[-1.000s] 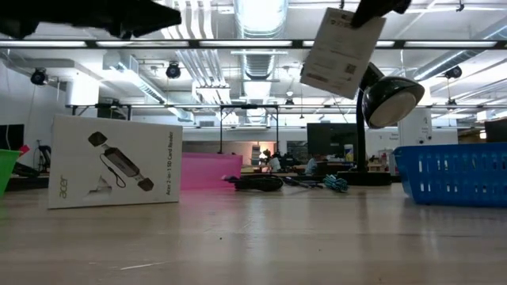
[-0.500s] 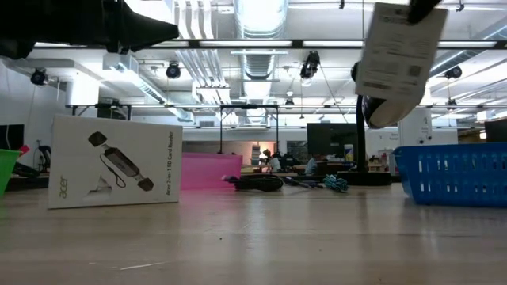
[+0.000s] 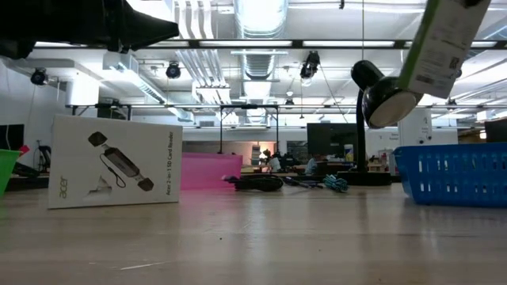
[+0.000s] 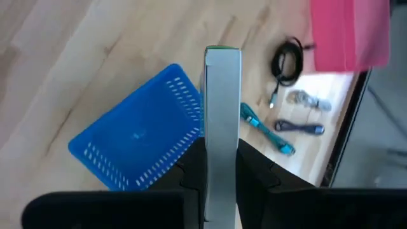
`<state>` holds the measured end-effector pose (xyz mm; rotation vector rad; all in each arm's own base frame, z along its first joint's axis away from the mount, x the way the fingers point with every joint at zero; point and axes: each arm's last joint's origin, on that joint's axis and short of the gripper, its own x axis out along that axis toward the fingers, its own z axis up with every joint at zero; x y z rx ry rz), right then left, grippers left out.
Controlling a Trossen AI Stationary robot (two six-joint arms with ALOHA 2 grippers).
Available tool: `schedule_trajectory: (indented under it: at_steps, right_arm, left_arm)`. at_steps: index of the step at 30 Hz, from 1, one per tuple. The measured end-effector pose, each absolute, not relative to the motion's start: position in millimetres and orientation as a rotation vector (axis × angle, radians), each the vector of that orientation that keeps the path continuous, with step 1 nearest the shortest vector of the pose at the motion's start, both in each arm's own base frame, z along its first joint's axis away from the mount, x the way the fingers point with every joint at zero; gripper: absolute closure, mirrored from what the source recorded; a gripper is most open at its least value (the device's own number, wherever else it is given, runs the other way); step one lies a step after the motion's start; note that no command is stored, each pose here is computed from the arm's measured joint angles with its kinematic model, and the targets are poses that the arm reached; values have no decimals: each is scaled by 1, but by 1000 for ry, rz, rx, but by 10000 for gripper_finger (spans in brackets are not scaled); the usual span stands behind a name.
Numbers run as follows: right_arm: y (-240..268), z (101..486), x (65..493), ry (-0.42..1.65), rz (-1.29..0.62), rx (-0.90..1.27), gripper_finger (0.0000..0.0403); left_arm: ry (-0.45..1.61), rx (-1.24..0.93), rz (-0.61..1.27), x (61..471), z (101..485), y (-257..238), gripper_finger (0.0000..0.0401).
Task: Pick and place items into bin
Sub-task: Put the bottom card reader box into the blue bin
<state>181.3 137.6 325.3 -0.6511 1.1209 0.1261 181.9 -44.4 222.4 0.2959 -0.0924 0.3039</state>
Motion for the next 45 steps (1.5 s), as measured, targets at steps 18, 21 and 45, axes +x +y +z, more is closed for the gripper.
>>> schedule_trajectory:
  at_steps: [18, 21, 45]
  right_arm:
    - [130, 312, 182, 1119, 397, -833, 363]
    - [123, 300, 179, 1162, 394, -817, 363]
    - [97, 262, 168, 1053, 479, -862, 360]
  left_arm:
    - [-89, 304, 304, 182, 222, -44, 260]
    - [-91, 302, 304, 182, 222, -44, 260]
    - [-91, 304, 304, 182, 222, -44, 260]
